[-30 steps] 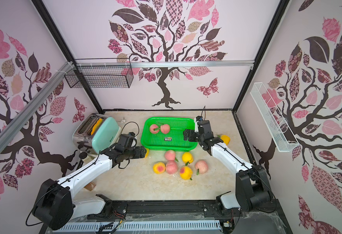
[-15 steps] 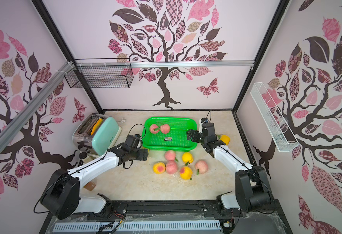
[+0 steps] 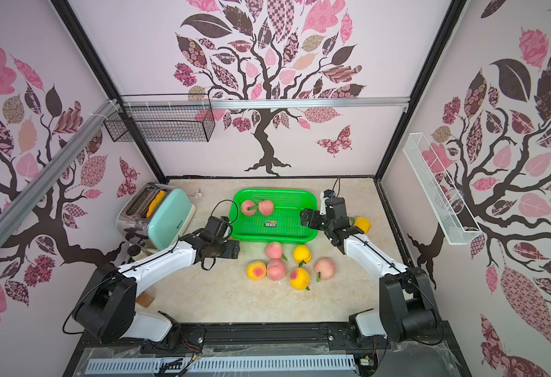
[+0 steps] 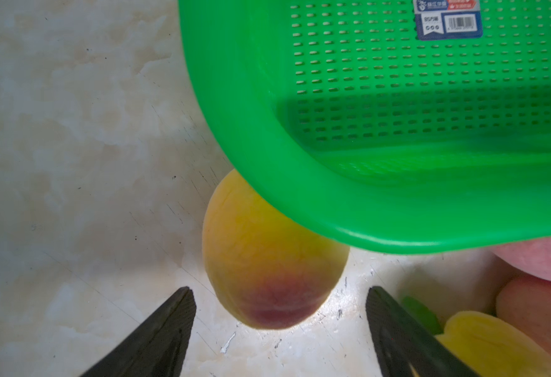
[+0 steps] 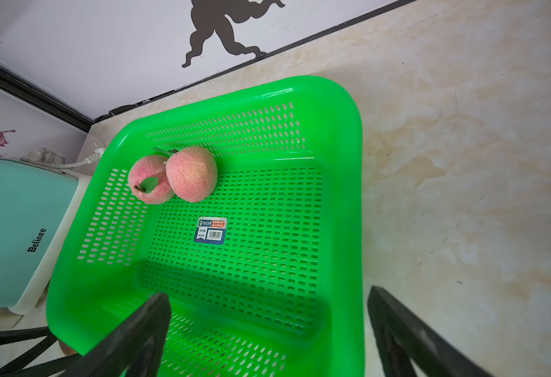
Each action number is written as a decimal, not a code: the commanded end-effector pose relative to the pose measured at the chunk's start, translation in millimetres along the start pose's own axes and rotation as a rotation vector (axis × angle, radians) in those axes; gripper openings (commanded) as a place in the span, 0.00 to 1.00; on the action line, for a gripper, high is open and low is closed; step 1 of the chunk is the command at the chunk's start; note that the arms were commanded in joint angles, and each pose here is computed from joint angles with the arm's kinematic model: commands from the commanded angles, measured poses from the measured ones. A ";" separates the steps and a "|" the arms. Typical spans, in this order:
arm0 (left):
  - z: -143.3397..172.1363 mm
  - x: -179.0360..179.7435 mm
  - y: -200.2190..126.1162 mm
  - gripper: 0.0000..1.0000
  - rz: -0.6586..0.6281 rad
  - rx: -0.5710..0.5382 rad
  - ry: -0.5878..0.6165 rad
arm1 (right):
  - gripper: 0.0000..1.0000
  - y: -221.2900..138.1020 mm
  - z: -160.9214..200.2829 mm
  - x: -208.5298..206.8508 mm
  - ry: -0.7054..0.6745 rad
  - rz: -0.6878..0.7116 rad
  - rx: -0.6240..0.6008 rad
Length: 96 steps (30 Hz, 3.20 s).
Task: Put the peaches into the basket
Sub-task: Pick up the peach from the center of the board, then place the peach in the basket.
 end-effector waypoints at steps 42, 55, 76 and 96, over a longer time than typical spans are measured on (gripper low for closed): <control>4.9 3.1 -29.2 0.54 0.005 -0.078 -0.092 | 0.97 -5.6 -17.6 16.5 -0.007 -0.044 -0.031; -45.1 10.5 -91.1 0.54 0.000 -0.366 -0.096 | 0.97 -7.7 -17.4 17.2 -0.006 -0.049 -0.033; -152.7 -29.2 -56.7 0.56 0.154 -0.334 -0.071 | 0.97 -24.1 -19.0 14.8 -0.015 -0.035 -0.073; -142.2 -36.5 30.0 0.59 0.112 -0.003 0.046 | 0.97 -23.9 -12.0 9.4 -0.010 -0.028 -0.062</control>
Point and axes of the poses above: each gripper's point midway between its finger pads, its own y axis out along the fingers, its own x axis along the line the jaws close on, z = x × y, the point moved 1 cm from there along -y, back along the fingers, and after that the axes turned 13 degrees about y, right-handed, at the moved point
